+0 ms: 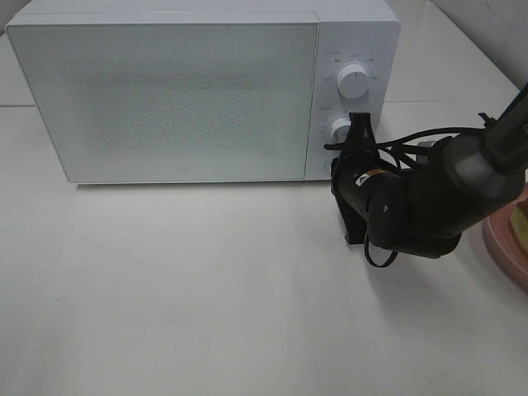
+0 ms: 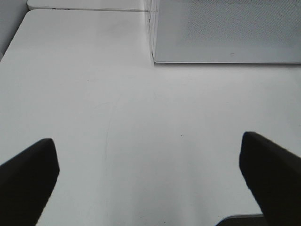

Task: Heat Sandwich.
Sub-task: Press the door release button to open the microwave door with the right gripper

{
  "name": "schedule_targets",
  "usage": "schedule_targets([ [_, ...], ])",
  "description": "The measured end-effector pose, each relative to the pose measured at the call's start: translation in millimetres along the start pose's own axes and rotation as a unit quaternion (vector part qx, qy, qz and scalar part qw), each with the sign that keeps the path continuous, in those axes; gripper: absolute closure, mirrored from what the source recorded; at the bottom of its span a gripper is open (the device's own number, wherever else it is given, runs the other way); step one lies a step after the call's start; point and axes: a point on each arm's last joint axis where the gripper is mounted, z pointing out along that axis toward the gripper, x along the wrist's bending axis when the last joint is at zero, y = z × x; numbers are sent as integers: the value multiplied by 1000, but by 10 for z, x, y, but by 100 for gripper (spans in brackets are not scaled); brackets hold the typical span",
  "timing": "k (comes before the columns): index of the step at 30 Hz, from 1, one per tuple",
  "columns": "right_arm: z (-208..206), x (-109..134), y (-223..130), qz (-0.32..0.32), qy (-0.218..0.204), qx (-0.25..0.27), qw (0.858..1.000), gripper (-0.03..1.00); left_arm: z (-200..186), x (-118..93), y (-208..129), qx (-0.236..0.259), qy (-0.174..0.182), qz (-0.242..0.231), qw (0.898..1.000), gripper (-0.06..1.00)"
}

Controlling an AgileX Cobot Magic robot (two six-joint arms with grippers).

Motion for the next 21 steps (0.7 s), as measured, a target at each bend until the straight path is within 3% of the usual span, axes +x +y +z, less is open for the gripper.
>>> schedule_targets([
  [21,144,-14,26,1,-2,-4,1000,96,0,0,0,0,0,0,1000,-5],
])
